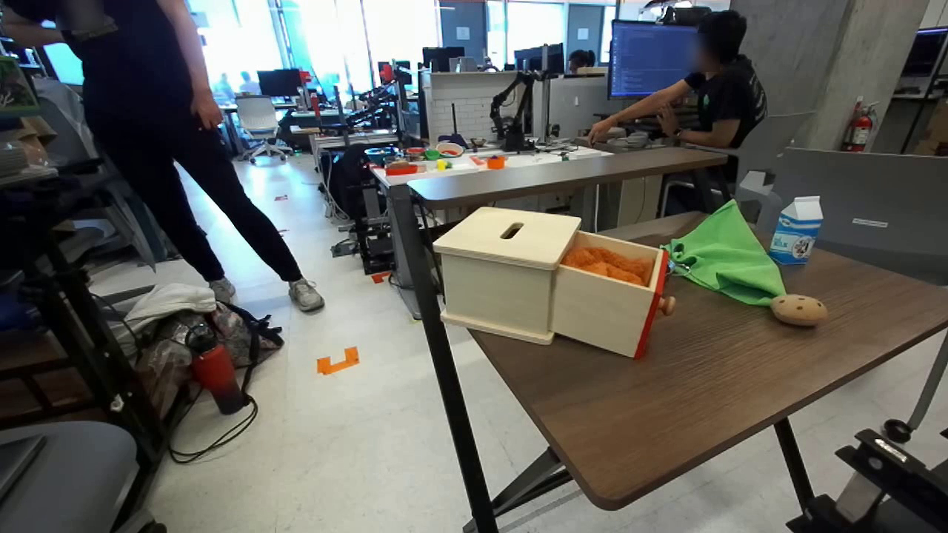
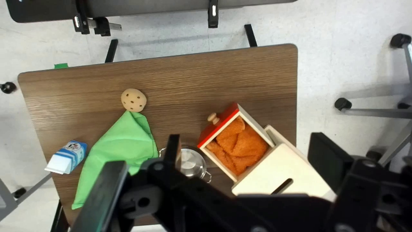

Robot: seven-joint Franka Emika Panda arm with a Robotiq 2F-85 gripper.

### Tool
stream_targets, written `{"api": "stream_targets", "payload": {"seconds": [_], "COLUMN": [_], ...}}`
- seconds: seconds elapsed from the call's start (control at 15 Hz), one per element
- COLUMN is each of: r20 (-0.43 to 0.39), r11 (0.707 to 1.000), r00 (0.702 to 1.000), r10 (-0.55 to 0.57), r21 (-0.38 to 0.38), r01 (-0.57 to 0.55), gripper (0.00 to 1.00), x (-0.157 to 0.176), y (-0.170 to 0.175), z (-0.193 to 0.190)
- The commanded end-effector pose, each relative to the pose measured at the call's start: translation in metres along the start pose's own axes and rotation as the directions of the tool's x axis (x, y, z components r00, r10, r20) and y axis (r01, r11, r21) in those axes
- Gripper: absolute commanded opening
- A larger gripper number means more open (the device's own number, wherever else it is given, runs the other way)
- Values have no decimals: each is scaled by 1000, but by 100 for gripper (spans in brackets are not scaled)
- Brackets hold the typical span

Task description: Move the milk carton to the left

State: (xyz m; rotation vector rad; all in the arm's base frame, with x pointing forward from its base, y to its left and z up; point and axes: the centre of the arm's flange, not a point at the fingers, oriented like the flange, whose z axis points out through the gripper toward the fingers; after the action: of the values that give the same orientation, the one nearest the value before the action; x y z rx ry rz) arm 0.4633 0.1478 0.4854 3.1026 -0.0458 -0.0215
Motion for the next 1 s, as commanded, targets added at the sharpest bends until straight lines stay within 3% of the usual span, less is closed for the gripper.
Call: {"api": "stream_targets", "payload": {"seconds": [0.0, 0.4, 0.6, 0.8, 0.87, 0.93], "r20": [-4, -133, -164, -118, -124, -118], "r11": [993, 953, 914, 857, 890, 876], "r00": [993, 952, 916, 867, 896, 885], "r10": [121, 276, 367, 485, 426, 450], "r21": [-12, -92, -117, -132, -123, -132], "r01": [-121, -289, -387, -498, -440, -463], "gripper": [100, 100, 100, 100, 100, 100], "x": [66, 134, 164, 185, 154, 160], "y": [42, 169, 229, 264, 255, 263], "z": [10, 66, 110, 143, 134, 145]}}
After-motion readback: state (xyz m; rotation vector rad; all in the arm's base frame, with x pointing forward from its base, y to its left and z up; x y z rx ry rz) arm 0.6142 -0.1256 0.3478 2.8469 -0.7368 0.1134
